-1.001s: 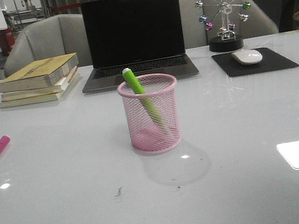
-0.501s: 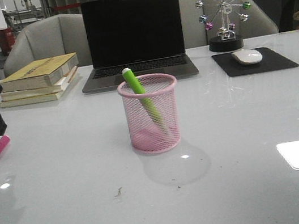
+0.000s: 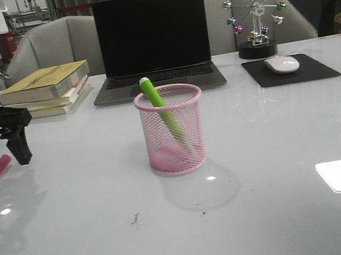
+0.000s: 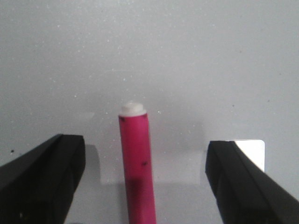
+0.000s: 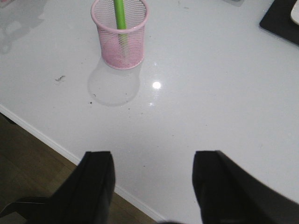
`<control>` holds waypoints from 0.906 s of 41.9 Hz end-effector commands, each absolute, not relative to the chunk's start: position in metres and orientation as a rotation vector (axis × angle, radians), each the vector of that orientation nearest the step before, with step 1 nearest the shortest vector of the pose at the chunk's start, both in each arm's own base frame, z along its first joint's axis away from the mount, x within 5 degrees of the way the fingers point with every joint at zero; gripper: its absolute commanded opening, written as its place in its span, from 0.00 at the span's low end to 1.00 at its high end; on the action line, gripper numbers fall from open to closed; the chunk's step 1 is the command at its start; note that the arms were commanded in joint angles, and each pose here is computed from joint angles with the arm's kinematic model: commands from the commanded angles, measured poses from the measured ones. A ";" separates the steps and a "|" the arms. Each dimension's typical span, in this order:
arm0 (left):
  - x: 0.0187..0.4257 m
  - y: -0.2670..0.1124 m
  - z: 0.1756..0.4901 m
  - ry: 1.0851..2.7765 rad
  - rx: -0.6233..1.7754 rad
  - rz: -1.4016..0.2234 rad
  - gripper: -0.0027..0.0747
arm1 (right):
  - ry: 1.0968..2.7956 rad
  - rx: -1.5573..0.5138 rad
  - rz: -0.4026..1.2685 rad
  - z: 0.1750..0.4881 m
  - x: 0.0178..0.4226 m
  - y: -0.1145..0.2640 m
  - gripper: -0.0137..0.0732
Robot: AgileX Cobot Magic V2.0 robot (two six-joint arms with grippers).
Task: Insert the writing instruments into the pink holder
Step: 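Grasp the pink marker upright with the left gripper, then lift the pink marker and carry it over the pink holder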
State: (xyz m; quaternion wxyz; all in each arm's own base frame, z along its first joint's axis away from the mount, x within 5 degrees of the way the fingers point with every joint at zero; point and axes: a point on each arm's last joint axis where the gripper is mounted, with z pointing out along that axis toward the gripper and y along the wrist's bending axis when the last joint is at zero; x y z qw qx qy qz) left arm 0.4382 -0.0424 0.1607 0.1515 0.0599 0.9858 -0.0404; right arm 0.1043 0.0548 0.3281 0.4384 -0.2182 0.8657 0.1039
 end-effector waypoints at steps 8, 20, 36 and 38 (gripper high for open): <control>0.447 -0.042 0.190 2.765 0.163 -0.117 0.78 | 2.055 -0.533 0.260 0.342 0.107 0.055 0.72; 0.445 -0.042 0.189 2.787 0.165 -0.119 0.66 | 2.055 -0.533 0.260 0.342 0.107 0.055 0.72; 0.444 -0.042 0.189 2.803 0.167 -0.120 0.20 | 2.055 -0.533 0.260 0.342 0.107 0.055 0.72; 0.444 -0.042 0.190 2.803 0.168 -0.120 0.17 | 2.055 -0.533 0.260 0.342 0.107 0.055 0.72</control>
